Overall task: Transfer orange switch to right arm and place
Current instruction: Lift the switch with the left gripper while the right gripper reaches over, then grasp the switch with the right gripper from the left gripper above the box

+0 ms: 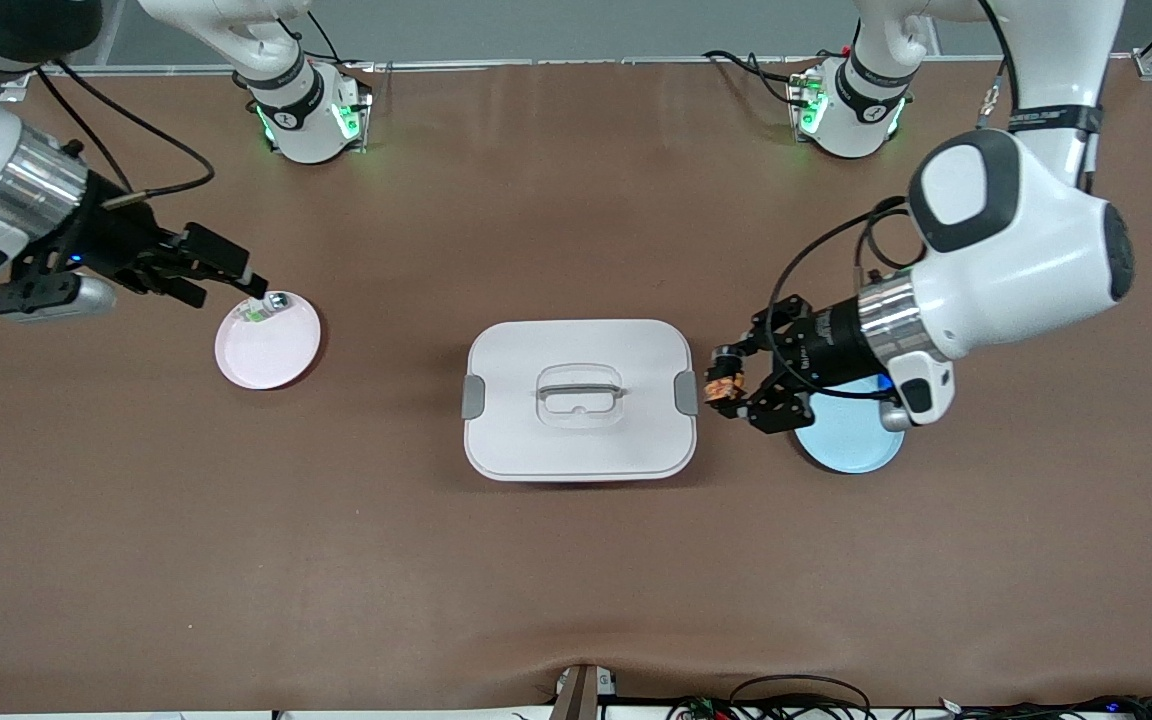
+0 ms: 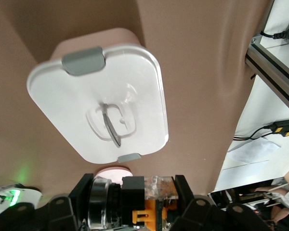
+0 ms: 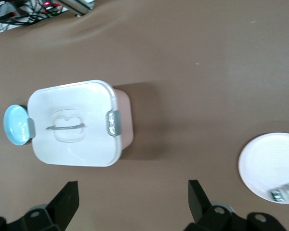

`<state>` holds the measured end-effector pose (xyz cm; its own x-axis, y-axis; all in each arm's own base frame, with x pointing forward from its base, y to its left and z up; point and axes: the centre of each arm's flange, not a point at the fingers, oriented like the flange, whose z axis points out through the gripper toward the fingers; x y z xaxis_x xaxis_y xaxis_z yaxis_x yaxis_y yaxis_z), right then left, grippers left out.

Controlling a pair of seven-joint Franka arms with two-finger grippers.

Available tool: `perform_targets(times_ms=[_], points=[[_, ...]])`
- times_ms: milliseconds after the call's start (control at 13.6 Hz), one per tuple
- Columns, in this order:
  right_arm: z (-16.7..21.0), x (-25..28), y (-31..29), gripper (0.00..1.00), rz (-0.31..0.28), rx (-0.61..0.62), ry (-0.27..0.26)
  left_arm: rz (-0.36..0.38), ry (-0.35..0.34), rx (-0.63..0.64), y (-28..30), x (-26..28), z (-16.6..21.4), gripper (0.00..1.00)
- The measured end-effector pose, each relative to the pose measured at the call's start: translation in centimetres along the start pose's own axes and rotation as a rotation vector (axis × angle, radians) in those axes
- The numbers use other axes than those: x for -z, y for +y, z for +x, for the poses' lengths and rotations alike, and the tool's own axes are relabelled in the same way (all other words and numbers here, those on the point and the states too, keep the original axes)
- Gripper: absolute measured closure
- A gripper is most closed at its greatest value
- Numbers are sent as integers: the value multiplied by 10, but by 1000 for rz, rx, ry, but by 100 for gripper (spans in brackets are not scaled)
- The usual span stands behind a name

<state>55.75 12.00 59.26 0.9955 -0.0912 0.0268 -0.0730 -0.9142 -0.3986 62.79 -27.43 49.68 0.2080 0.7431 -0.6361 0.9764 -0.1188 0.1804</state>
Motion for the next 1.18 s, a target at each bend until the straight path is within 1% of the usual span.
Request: perform_targets(times_ms=[220, 294, 514, 734, 808, 1028, 1175], points=[[0, -19, -20, 0, 95, -12, -27, -25, -2, 43, -7, -35, -33, 27], [1, -27, -29, 0, 115, -6, -24, -25, -3, 47, -10, -48, -41, 27], [-5, -58, -73, 0, 139, 40, 3, -42, -2, 59, -19, -84, -60, 27], [-17, -99, -112, 0, 148, 44, 7, -80, 6, 84, -27, -112, -78, 27], [-17, -113, -121, 0, 165, 39, 15, -84, 12, 90, -30, -123, -82, 27], [-12, -154, -140, 0, 246, -13, 35, -88, 26, 98, -39, -145, -90, 27], [-10, -173, -144, 0, 257, -26, 51, -85, 26, 92, -43, -151, -96, 27]])
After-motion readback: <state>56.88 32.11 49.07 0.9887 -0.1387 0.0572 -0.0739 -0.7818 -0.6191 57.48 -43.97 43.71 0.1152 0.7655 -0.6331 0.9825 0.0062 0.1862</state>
